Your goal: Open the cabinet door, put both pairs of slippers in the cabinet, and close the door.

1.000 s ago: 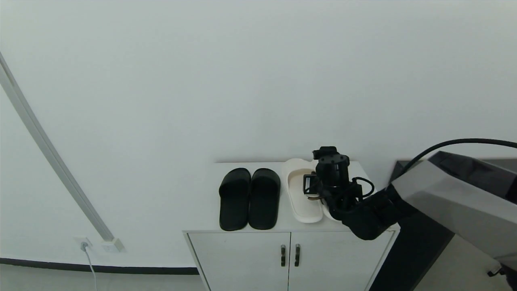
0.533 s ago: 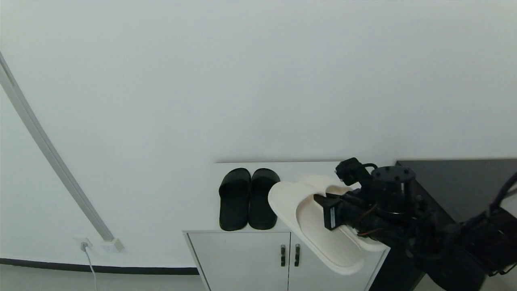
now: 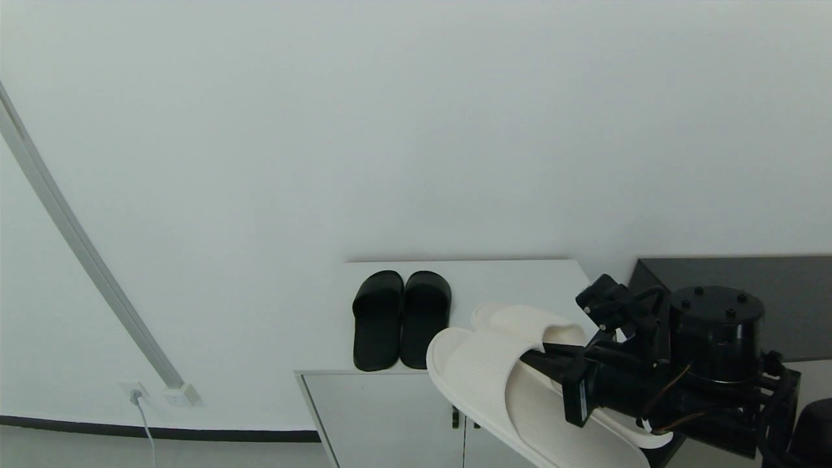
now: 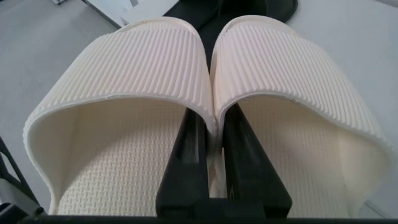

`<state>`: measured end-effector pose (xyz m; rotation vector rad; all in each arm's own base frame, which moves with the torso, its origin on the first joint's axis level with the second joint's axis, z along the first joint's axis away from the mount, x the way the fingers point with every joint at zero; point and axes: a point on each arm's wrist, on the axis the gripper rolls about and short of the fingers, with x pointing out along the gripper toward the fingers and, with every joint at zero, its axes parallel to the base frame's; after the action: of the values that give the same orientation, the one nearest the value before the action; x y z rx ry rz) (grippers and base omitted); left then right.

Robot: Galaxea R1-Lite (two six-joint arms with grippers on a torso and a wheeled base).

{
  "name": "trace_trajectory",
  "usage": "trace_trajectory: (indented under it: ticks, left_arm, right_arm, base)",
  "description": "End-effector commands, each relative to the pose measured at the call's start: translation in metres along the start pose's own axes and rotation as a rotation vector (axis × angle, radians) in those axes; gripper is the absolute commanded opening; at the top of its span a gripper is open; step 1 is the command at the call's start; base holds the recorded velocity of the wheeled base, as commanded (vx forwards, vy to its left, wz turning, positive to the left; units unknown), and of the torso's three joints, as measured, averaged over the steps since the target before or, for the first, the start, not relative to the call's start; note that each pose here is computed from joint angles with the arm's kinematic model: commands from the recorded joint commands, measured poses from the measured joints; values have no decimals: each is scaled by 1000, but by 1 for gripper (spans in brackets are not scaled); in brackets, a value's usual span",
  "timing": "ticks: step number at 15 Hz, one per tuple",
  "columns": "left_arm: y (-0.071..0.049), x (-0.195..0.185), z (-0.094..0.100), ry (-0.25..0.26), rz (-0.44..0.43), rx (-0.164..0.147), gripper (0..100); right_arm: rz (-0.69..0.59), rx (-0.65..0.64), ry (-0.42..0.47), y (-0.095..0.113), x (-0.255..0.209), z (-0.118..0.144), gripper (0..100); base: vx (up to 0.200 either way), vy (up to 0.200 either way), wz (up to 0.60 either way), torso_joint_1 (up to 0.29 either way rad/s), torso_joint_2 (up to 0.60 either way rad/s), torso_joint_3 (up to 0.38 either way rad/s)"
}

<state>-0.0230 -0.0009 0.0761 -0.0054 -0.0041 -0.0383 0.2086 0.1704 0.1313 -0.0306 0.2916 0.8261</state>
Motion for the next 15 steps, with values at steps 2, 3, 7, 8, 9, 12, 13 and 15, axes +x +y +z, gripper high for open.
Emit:
trace_trajectory:
  ticks: [2, 3, 7, 8, 9, 12, 13, 15]
  left_arm:
    - [0, 0, 0, 1, 0, -1, 0]
    - [0, 0, 0, 1, 0, -1, 0]
    - [0, 0, 0, 1, 0, -1, 0]
    - [0, 0, 0, 1, 0, -1, 0]
    - [0, 0, 0, 1, 0, -1, 0]
    - [0, 0, 0, 1, 0, -1, 0]
    - [0, 0, 0, 1, 0, -1, 0]
    - [0, 0, 0, 1, 0, -1, 0]
  right_arm:
    - [4, 0, 6, 1, -1, -2, 0]
    - [4, -1, 9, 1, -1, -3, 0]
    - [4, -24, 15, 1, -2, -5, 0]
    - [2, -24, 14, 1, -2, -5, 0]
    - [4, -24, 11, 1, -3, -4, 0]
    - [1, -24, 14, 1, -4, -5, 0]
    - [1, -24, 20, 1, -4, -7, 0]
    - [4, -25, 18, 1, -4, -6, 0]
  base:
    - [-200, 0, 0, 2, 2, 5]
    - [-200, 0, 0, 12, 2, -2]
    - [-200, 0, 0, -2, -1, 2]
    - [-200, 0, 0, -2, 2, 2]
    - [0, 0, 0, 0, 0, 0]
    - [0, 0, 0, 0, 0, 0]
    - [0, 0, 0, 0, 0, 0]
    - [0, 0, 0, 0, 0, 0]
